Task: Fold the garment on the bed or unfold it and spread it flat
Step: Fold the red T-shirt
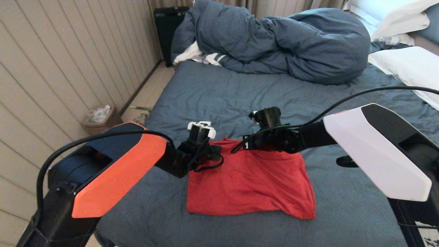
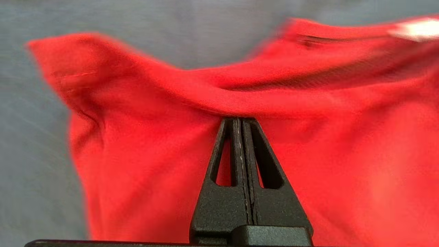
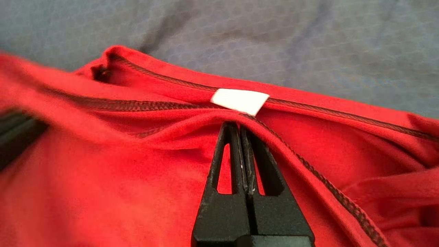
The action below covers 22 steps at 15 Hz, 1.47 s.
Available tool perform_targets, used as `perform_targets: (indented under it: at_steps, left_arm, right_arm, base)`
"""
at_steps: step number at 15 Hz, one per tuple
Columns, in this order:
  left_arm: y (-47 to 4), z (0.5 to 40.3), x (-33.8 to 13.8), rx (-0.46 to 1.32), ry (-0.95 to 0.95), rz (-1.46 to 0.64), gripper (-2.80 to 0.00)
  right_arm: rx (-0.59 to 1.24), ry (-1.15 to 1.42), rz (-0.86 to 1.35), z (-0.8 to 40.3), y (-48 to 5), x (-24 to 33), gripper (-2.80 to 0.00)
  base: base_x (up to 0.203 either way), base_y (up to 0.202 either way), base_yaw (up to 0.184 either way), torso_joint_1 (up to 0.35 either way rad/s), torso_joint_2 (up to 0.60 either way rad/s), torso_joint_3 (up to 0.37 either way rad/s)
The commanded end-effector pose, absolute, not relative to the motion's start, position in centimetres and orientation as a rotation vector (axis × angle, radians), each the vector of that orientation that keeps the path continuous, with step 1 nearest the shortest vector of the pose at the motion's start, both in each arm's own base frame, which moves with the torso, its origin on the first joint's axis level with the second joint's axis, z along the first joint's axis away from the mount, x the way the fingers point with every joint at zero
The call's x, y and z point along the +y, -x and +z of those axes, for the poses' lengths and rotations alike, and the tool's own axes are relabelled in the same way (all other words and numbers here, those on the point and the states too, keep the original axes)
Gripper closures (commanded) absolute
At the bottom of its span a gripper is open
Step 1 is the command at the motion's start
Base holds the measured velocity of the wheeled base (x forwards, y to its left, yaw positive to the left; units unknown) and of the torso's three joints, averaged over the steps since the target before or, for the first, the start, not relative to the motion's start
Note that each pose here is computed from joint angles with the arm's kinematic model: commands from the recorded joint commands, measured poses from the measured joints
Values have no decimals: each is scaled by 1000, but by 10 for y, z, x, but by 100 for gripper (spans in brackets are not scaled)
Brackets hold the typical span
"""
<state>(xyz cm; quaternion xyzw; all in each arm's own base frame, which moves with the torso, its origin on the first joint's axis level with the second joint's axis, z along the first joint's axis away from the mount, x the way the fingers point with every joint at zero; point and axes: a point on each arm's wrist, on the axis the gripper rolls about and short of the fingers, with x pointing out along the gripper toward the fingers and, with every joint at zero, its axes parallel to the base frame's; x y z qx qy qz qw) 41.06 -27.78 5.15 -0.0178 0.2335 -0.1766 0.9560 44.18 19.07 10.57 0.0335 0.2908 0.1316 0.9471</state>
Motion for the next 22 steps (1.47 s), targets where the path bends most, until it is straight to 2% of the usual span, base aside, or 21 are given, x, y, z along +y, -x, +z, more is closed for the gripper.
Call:
perform_targets:
  at_steps: [1,8,11,14,17,22]
  left_arm:
    - [-426,35,-273,488,37,-330,0]
    - [-440,77,-266,427,75,-309,0]
    - [-442,76,-267,423,72,-309,0]
    - [-440,90,-261,408,91,-301,0]
    - [-420,112,-248,416,101,-291,0]
    - [-395,129,-233,415,98,-293,0]
  right_arm:
    - [587,-70,268,107,-442,191,0]
    - [584,-70,269,110,-440,191,0]
    - [582,-72,266,110,-441,190,0]
    - [551,-82,268,129,-435,186,0]
    - [518,-90,270,155,-419,177,0]
    - [510,-102,230,163,-418,157,0]
  base:
    - [0,0,0,0,0,0]
    - [0,0,0,0,0,0]
    - [0,0,0,0,0,0]
    - [0,0,0,0,0,0]
    - [0,0,0,0,0,0]
    - [0,0,0,0,0,0]
